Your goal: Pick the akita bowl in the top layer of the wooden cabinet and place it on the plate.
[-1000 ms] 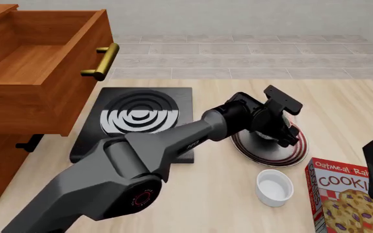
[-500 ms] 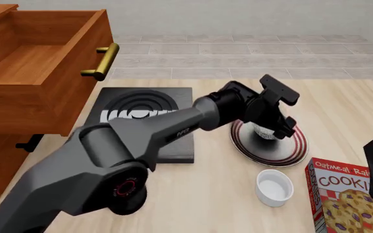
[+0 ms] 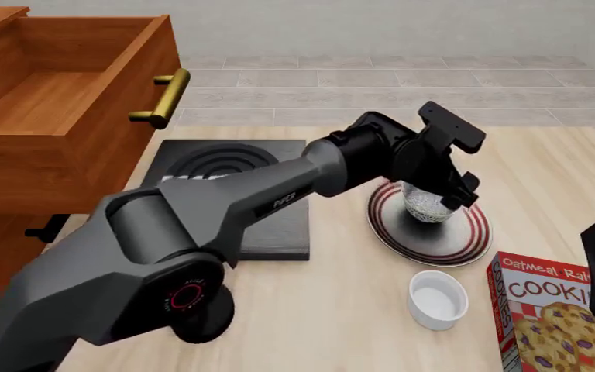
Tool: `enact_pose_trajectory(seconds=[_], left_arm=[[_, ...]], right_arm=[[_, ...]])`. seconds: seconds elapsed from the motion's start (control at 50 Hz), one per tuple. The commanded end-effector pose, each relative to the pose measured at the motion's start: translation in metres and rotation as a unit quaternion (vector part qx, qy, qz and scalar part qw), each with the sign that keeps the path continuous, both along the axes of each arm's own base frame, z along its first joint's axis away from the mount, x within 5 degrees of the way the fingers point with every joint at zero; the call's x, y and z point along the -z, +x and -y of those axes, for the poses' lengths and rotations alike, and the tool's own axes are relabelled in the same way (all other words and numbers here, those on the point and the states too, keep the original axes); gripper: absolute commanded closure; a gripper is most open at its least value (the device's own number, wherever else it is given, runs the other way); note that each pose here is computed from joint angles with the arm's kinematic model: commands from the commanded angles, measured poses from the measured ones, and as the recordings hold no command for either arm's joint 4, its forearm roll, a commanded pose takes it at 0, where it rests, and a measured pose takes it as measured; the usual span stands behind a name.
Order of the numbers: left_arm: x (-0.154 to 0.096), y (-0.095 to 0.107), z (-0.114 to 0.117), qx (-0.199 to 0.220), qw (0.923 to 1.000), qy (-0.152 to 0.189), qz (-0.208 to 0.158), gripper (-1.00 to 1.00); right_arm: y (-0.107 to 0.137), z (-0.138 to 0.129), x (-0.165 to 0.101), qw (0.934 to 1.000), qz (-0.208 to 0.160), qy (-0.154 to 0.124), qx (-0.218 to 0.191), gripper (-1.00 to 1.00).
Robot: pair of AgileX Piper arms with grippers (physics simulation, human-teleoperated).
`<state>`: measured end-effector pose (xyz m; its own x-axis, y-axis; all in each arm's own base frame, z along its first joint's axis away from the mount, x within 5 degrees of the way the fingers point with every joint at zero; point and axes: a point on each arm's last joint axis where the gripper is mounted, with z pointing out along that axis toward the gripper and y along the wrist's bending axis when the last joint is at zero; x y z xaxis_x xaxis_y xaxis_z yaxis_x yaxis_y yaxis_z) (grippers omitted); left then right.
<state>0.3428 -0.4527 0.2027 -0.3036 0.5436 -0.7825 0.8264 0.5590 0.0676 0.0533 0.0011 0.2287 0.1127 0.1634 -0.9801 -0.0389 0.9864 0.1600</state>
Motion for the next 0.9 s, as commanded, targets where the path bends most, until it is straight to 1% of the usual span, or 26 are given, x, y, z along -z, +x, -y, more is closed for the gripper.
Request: enact_pose_trajectory(seconds=[0.02, 0.2, 0.3, 0.42, 0.66, 0.8, 0.9], left_arm=[[-0.016, -0.006, -0.006, 0.002, 1.0, -0.006, 0.007, -1.0], [-0.025, -0.003, -0.012, 0.002, 0.9999, -0.004, 0.013, -1.0], [-0.034, -0.004, -0.016, 0.002, 0.9998, -0.006, 0.017, -1.0], [-0.043, -0.006, -0.017, 0.004, 0.9997, -0.01, 0.022, -1.0], [-0.06, -0.013, -0.026, 0.007, 0.9994, -0.014, 0.032, -1.0], [-0.072, -0.013, -0.032, 0.004, 0.9991, -0.02, 0.038, -1.0], [-0.076, -0.013, -0.037, 0.0, 0.999, -0.024, 0.039, -1.0]], right_arm=[[0.0, 0.0, 0.0, 1.0, 0.001, -0.006, 0.001, -1.0], [0.0, 0.0, -0.001, 0.9999, 0.003, -0.009, 0.004, -1.0], [0.0, 0.0, -0.002, 0.9999, 0.004, -0.011, 0.004, -1.0], [0.0, 0.0, -0.001, 0.9999, 0.004, -0.014, 0.004, -1.0], [0.0, 0.0, -0.002, 0.9997, 0.005, -0.022, 0.003, -1.0], [0.0, 0.0, -0.002, 0.9996, 0.006, -0.028, 0.003, -1.0], [0.0, 0.0, -0.002, 0.9995, 0.006, -0.032, 0.003, -1.0]])
